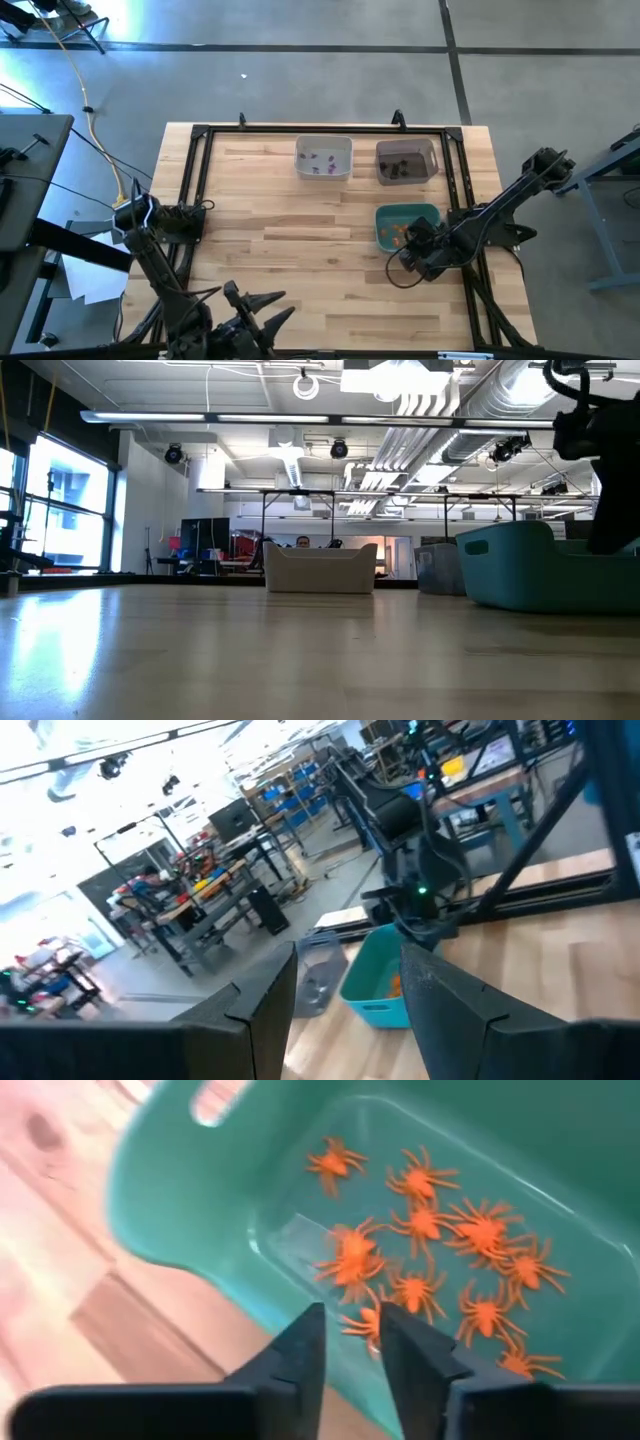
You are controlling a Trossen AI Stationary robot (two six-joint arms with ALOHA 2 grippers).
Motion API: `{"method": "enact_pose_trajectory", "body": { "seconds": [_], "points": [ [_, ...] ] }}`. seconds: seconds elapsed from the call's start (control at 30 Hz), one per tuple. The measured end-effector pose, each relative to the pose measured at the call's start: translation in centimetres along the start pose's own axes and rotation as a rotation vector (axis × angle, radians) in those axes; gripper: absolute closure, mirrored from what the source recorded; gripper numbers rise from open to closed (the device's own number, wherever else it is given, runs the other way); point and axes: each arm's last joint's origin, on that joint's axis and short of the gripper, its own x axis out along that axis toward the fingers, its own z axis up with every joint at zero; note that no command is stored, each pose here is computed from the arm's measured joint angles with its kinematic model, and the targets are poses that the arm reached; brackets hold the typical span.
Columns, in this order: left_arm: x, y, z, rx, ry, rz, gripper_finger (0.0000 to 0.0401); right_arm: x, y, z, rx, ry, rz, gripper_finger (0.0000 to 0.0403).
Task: Sort Halloween decoration
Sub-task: Put the purple witch hat toy into the white bin
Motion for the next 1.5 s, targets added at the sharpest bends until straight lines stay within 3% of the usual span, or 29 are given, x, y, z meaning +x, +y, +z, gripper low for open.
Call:
{"method": "enact_pose_trajectory", "body": {
  "seconds": [0.23,0.6,0.7,0.83,0.93,1.03,1.13,1.2,1.5],
  "points": [
    [-1.7,-0.2,-0.2,-0.016,-0.019,-0.036,0.0235,-2.0,1.5,1.1,-0.002,-0.003,0.024,0.0262],
    [-1.8,-0.8,-3.0,-0.065,-0.019,-0.058,0.0235,-7.3,5.2,4.0,-0.100,-0.102,0.192,0.0270],
    [-0.3,-1.0,-4.3,-0.086,0.031,-0.154,0.0235,-8.7,6.0,4.9,-0.123,-0.170,0.224,0.0270],
    [3.2,-1.0,-6.3,-0.097,0.239,-0.344,0.0235,-10.2,6.9,6.0,-0.126,-0.293,0.265,0.0270],
    [5.6,-0.1,-8.7,-0.075,0.546,-0.463,0.0236,-10.6,7.5,6.4,-0.141,-0.362,0.308,0.0270],
    [7.2,1.7,-11.0,-0.041,0.866,-0.447,0.0236,-10.4,8.0,7.0,-0.165,-0.386,0.323,0.0270],
    [8.2,2.8,-13.0,0.020,1.072,-0.422,0.0236,-9.6,8.4,7.7,-0.174,-0.408,0.296,0.0270],
    [8.7,3.0,-14.4,0.036,1.196,-0.463,0.0236,-8.7,8.5,8.1,-0.192,-0.409,0.253,0.0270],
    [8.8,4.5,-21.4,0.204,1.585,-0.556,0.0236,-2.5,10.9,9.9,-0.299,-0.309,0.169,0.0270]
  ]
}}
